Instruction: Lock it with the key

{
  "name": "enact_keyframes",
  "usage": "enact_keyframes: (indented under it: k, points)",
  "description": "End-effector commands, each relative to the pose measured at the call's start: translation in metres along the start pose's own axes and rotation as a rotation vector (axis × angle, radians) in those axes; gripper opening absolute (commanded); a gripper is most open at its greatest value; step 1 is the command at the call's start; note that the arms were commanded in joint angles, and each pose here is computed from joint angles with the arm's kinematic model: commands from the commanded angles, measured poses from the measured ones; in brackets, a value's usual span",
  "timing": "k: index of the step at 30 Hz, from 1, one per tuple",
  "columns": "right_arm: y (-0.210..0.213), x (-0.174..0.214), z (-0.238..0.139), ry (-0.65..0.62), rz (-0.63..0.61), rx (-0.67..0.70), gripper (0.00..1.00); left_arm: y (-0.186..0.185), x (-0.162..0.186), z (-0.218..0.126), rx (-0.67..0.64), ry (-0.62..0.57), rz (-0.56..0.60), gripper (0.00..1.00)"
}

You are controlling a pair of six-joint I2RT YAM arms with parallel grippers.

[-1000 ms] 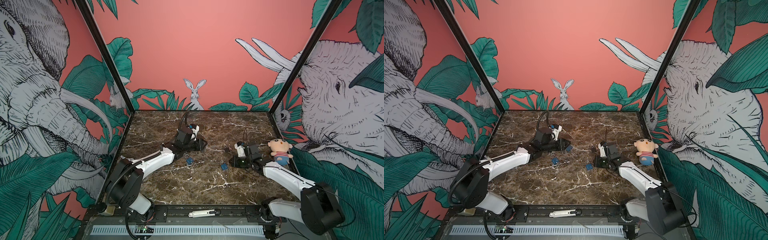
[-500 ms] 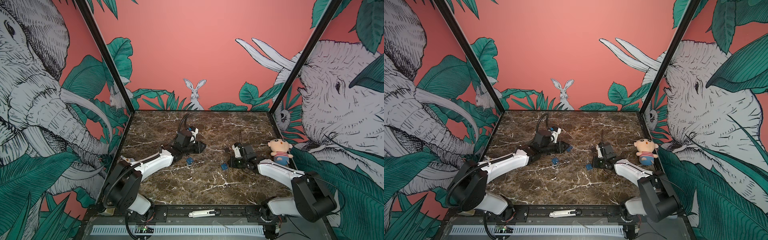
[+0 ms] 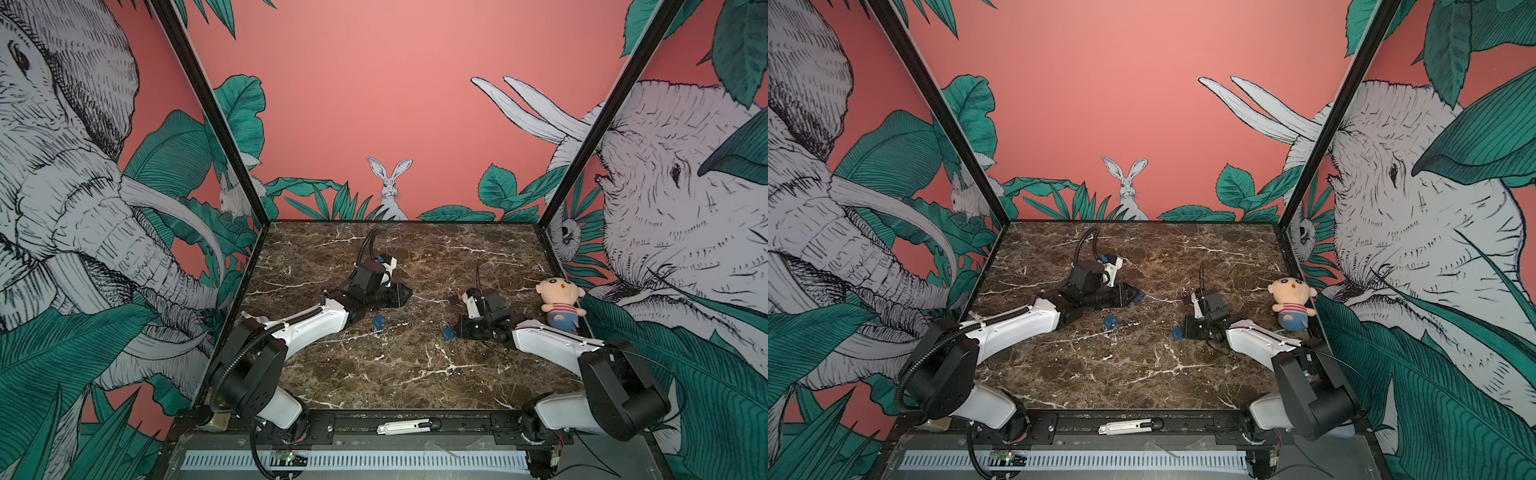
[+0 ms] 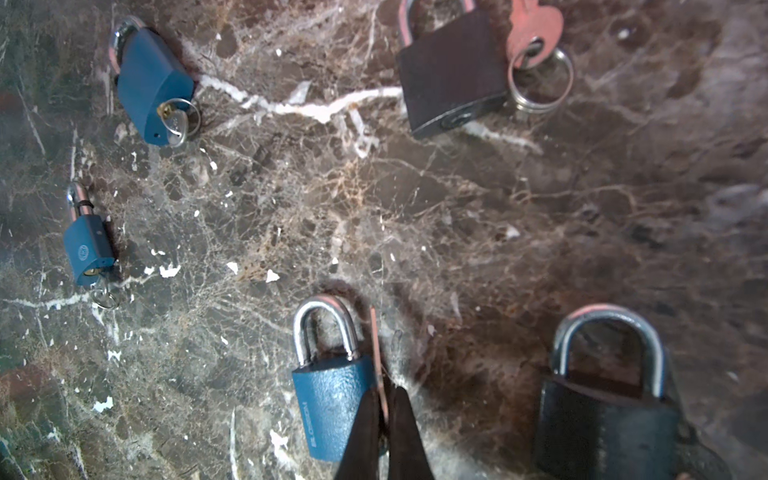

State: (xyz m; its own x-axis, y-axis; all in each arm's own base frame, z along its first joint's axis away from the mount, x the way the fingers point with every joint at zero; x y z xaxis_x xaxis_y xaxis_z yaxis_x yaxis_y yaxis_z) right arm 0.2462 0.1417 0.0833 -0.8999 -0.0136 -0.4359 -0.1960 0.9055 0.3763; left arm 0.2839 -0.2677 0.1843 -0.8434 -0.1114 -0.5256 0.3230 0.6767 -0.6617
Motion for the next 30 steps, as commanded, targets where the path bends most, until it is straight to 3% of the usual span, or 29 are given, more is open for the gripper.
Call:
enact_keyframes:
  k: [1,8,19,30]
  points:
    - [0.0,0.003,0.003,-0.003,-0.012,0.007,0.07,-0.002,-0.002,0.0,0.011,-0.003,-0.001,0.34]
    - [0.0,0.005,0.003,0.006,-0.015,0.015,0.09,-0.001,-0.001,0.0,0.01,-0.002,0.001,0.34]
    - [0.0,0.005,-0.004,0.0,-0.029,0.038,0.22,-0.001,-0.002,-0.002,0.008,-0.011,0.0,0.34]
    - [0.01,-0.011,-0.041,-0.086,-0.079,0.059,0.24,0.001,-0.007,-0.015,-0.034,-0.035,0.019,0.34]
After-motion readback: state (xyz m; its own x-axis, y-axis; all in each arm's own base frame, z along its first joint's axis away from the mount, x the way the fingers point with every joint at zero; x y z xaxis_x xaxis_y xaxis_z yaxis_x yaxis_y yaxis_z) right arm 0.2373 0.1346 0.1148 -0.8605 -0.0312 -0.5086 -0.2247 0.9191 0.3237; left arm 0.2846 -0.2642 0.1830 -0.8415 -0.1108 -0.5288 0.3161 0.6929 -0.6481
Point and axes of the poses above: each gripper's point midway between its finger pads, its own z axis out along the fingers, its own y axis along the line the jaws close on, x = y × z, the point moved 6 cm from there along -z, back along the fingers, and after that the axes turned 4 degrees about -z, right-handed, at the moved point
